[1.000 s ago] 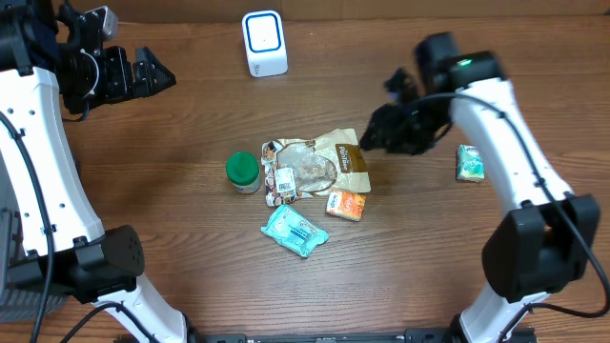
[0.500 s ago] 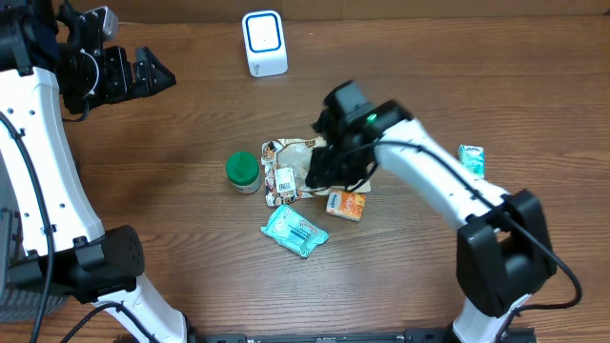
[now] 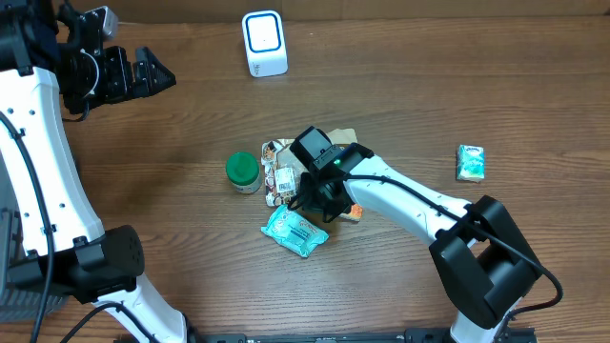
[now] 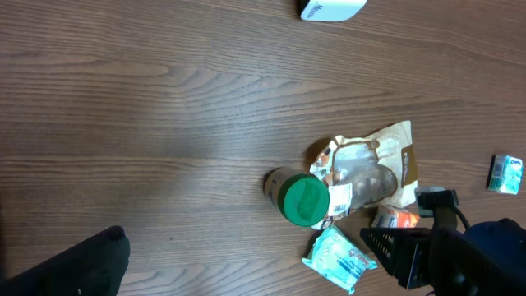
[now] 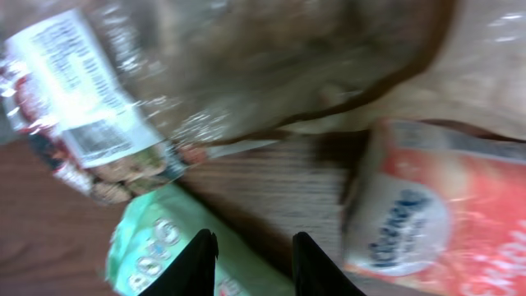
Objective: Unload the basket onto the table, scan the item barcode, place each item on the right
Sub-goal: 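Lower the right gripper onto the orange pack and grasp it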
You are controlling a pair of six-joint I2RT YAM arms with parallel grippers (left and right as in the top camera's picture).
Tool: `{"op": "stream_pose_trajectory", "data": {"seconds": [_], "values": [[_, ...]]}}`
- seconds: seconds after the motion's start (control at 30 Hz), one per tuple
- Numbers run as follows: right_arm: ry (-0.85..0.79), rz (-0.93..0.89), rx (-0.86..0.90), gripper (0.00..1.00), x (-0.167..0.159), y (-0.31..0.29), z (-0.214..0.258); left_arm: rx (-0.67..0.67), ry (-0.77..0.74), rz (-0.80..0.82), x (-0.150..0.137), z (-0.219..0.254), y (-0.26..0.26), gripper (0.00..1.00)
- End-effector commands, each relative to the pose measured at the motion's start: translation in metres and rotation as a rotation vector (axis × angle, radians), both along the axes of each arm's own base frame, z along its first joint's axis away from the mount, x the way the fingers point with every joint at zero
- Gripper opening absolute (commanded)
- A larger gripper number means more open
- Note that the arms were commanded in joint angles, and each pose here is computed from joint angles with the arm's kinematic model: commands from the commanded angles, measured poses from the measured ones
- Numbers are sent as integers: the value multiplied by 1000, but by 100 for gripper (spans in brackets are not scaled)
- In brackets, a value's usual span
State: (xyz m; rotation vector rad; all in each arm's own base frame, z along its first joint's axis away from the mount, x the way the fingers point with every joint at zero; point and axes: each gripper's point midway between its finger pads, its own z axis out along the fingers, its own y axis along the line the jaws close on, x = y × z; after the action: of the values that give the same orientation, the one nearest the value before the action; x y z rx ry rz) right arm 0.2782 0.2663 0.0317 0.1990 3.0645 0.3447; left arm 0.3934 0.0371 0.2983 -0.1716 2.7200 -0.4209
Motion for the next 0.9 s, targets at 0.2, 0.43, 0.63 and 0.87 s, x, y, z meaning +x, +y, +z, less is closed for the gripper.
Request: {"op": "stream_pose_trajectory", "data": {"seconds": [0.2, 0.43, 0.63, 0.87], "values": [[9, -81, -83, 35, -1, -19, -6, 17, -19, -24, -1, 5, -3, 100], [98, -137, -180, 36, -8, -60, -8, 17, -19, -22, -1, 5, -2, 100], [147, -189, -271, 36, 0, -115, -8, 18, -19, -21, -1, 5, -2, 100], [174, -188, -270, 37, 15, -160, -7, 17, -19, -28, -1, 5, -5, 99]]}}
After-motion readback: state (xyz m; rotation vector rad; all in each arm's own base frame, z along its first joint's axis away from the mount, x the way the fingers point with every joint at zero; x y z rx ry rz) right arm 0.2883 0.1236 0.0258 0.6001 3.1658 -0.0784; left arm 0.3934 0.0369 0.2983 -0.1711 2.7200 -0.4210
